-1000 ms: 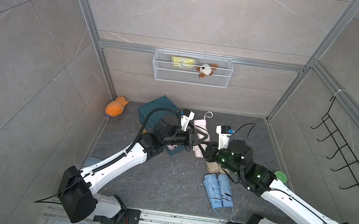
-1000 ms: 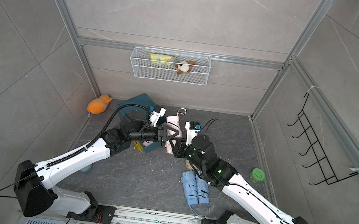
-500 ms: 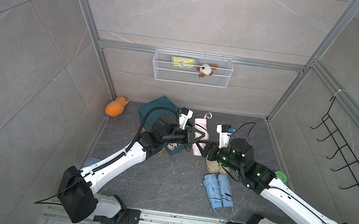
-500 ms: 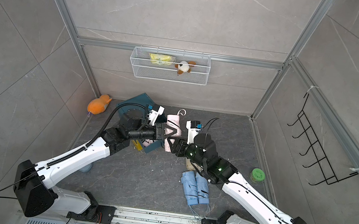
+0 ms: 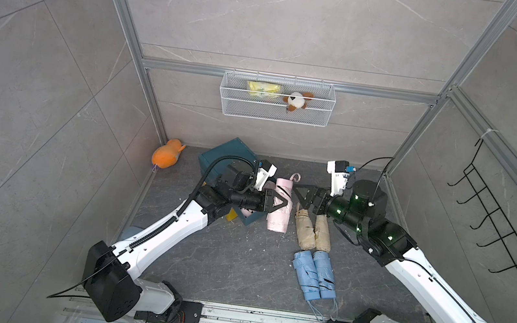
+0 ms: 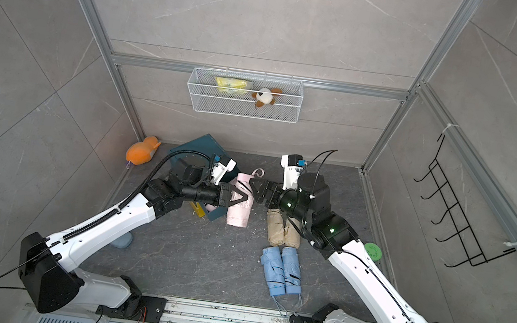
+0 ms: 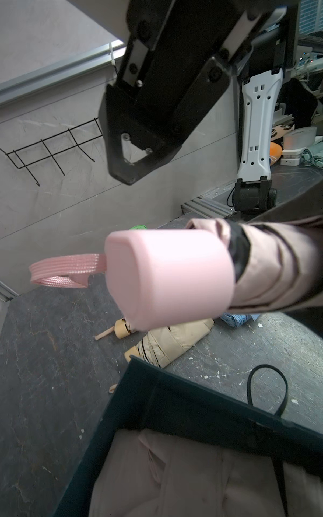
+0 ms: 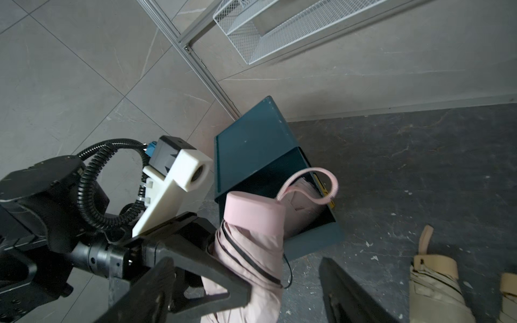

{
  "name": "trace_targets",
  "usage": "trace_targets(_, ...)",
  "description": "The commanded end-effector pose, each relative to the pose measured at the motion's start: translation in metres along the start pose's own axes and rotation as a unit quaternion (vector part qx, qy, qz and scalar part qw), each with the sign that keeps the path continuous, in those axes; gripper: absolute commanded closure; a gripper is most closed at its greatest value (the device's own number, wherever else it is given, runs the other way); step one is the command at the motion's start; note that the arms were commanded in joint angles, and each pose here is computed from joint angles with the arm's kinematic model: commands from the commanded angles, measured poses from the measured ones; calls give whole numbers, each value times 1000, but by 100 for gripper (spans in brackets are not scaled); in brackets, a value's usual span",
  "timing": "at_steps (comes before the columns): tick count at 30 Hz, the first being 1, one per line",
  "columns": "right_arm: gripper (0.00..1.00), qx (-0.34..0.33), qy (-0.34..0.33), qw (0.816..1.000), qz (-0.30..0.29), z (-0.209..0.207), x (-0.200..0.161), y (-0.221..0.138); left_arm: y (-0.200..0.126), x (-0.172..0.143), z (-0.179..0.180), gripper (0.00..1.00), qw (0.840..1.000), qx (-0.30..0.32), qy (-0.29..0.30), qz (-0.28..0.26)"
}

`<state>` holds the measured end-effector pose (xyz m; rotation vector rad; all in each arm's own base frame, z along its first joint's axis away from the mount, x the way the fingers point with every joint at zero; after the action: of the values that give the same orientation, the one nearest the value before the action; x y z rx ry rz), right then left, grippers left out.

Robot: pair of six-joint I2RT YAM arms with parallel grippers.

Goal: Place the umbrella in the drawer by color
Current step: Place the umbrella in the drawer.

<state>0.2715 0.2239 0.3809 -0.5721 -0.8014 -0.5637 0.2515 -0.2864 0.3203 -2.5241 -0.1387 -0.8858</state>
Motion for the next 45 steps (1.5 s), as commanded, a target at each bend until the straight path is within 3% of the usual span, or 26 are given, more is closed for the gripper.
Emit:
trace_targets(1, 16, 31, -1, 999, 42, 5, -4, 13, -10, 16, -31, 82, 996, -55, 63, -10)
trace_targets(11, 16, 60, 40, 995, 63, 4, -13, 37, 0, 22, -31, 81, 995, -67, 75, 3)
trace_targets(21, 16, 43, 51, 995, 80, -9, -27, 47, 2, 28, -35, 81, 993, -78, 84, -1)
trace_targets(30, 22, 37, 56, 993, 95, -17, -36, 59, -1, 27, -40, 81, 992, -89, 90, -1)
trace_targets(35, 33, 42, 62, 992, 102, -20, -40, 66, -5, 27, -45, 80, 991, -97, 96, -4)
trace_targets(40, 55, 44, 63, 992, 102, -19, -41, 65, -7, 27, -45, 78, 991, -92, 95, -6)
trace_targets(44, 66, 41, 62, 993, 97, -19, -38, 62, -7, 27, -41, 67, 993, -75, 92, -10)
trace_targets(45, 67, 39, 62, 993, 93, -20, -36, 62, -7, 28, -39, 61, 994, -68, 90, -12)
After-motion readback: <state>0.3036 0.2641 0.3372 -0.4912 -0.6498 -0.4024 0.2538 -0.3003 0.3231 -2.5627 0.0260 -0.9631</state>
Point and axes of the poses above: each gripper's point midway between its finger pads, its own y axis out along the fingers, its own z axis along the line the jaws close on, x = y × z, the point moved 4 cm from there along -y, back along the fingers, and after that the axes turned 1 degree about y, right-handed, at the moved point
